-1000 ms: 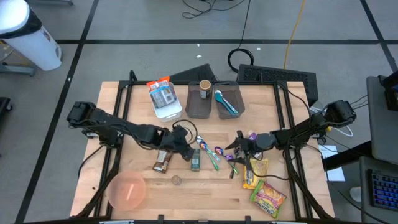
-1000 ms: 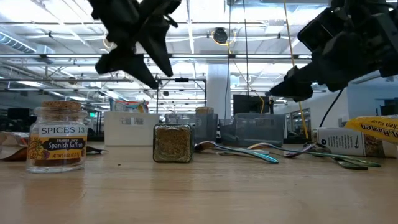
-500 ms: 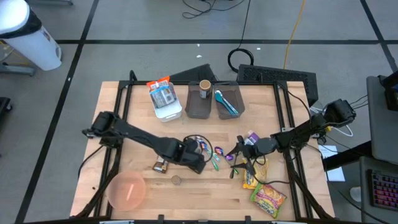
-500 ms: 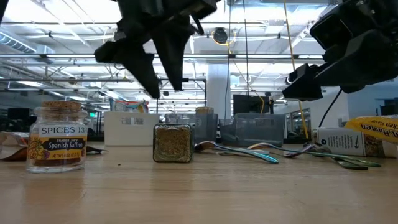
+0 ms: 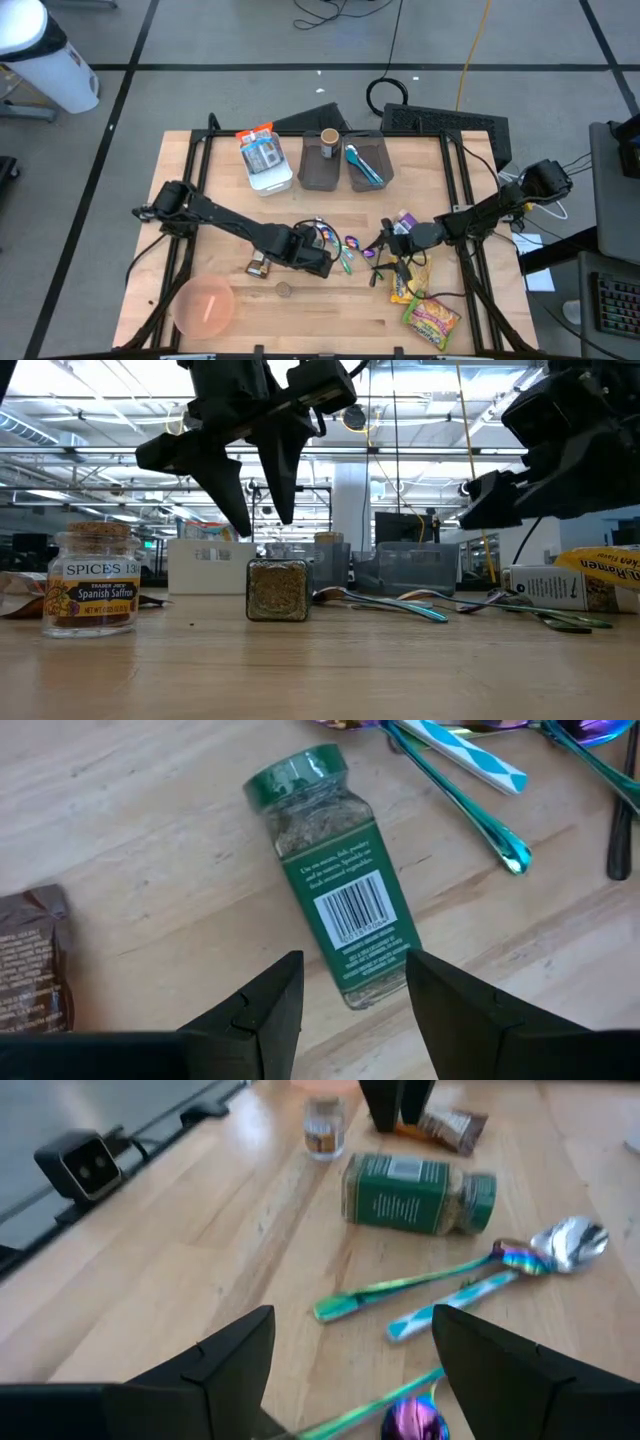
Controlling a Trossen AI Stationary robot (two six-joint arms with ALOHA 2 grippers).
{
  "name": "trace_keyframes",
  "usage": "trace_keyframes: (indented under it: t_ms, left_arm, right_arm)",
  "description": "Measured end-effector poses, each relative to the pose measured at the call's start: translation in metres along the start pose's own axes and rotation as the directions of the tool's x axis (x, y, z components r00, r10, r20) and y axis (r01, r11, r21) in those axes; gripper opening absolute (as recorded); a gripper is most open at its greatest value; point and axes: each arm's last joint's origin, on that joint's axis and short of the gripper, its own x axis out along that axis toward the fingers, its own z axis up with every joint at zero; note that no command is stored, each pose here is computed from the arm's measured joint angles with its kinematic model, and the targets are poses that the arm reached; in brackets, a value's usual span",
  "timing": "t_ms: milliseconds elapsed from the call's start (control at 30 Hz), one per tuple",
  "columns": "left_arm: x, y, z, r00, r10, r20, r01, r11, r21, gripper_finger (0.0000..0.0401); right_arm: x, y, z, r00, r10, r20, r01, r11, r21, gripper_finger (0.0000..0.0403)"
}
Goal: Pick & Place Food Item
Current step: Put the green seasoning bottle into the left black bin
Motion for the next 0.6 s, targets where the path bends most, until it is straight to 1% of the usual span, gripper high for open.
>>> trace_keyframes:
  t_ms: [267,433,533,600]
  left_arm:
    - [0.000,0.000,0.002,0.999,0.004,0.035,-0.004,1.000,-0.014,0.0186]
    - [0.001,0.001,0.009,0.997,0.013,0.081,-0.003,0.992,-0.124,0.0186]
    - [0.001,0.002,0.011,0.994,0.021,0.108,-0.002,0.986,-0.167,0.0187]
    - [0.001,0.003,0.013,0.995,0.029,0.098,-0.008,0.978,-0.207,0.0187]
  right_arm:
    - [0.000,0.000,-0.005,0.999,0.002,-0.049,-0.002,1.000,0.003,0.0262]
    - [0.000,0.000,-0.007,0.998,0.004,-0.070,-0.004,1.000,-0.002,0.0261]
    - [0.000,0.001,-0.010,0.994,0.050,-0.101,-0.051,0.999,-0.012,0.0262]
    - [-0.001,0.002,-0.011,0.989,0.092,-0.115,-0.093,0.996,-0.007,0.0262]
